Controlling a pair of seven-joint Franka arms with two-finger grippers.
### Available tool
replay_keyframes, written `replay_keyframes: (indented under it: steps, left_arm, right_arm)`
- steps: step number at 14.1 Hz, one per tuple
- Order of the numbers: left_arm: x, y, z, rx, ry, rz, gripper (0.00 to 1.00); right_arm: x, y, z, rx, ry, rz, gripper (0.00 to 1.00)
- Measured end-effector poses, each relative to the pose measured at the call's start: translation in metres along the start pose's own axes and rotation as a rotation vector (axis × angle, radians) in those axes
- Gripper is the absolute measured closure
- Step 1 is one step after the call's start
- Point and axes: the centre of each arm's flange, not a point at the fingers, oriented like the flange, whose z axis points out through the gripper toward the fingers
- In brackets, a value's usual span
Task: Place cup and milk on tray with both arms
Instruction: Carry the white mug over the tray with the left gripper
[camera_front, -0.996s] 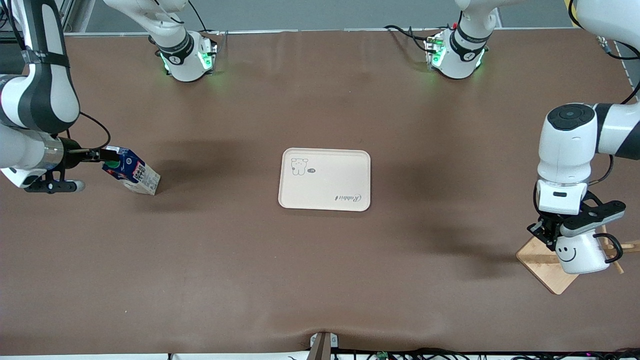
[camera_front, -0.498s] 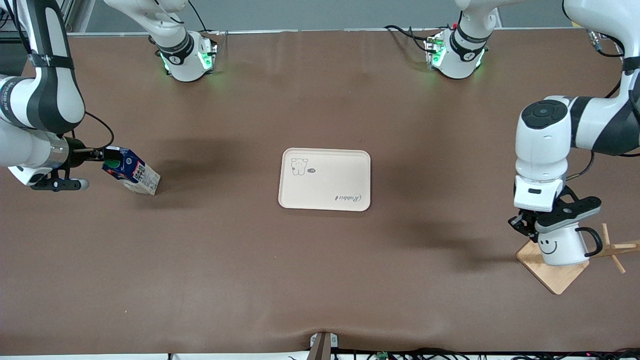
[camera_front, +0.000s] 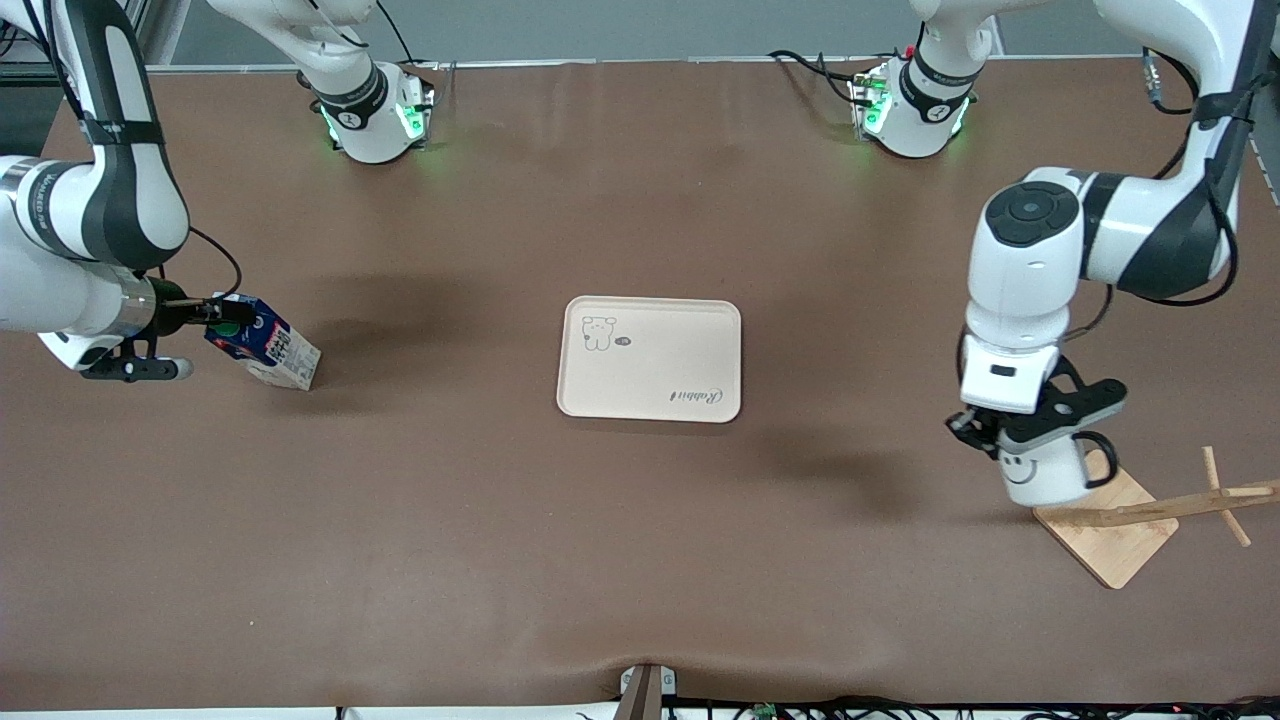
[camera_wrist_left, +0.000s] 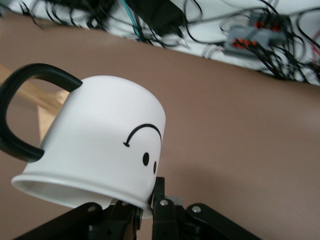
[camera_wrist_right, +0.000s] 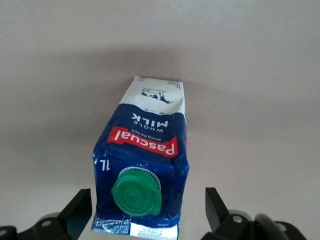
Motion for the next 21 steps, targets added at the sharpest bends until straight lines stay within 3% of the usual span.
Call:
replay_keyframes:
  steps: [4, 9, 10, 12, 17, 21]
  left_arm:
    - [-0.033, 0.043, -0.018, -0.114, -0.15, -0.068, 0.89]
    - [-0.096, 0.107, -0.02, -0.209, -0.362, -0.129, 0.89]
    - [-0.107, 0.118, -0.019, -0.217, -0.401, -0.146, 0.89]
    - [-0.128, 0.139, -0.013, -0.232, -0.498, -0.206, 0.89]
    - [-0.175, 0.185, 0.002, -0.223, -0.67, -0.312, 0.89]
    - [-0.211, 0.21, 0.024, -0.146, -0.824, -0.316, 0.89]
  right_arm:
    - [-0.001, -0.001, 0.006, 0.008, -0.005, 0.003, 0.0]
    - [-0.001, -0.002, 0.026, 0.037, 0.026, 0.019, 0.01]
    - [-0.002, -0.002, 0.029, 0.039, 0.028, 0.02, 0.05]
    - [-0.003, -0.002, 0.027, 0.04, 0.036, 0.022, 0.25]
    - [-0.004, -0.001, 0.018, 0.04, 0.053, 0.025, 0.33]
    - [-0.005, -0.001, -0.004, 0.046, 0.023, 0.023, 0.33]
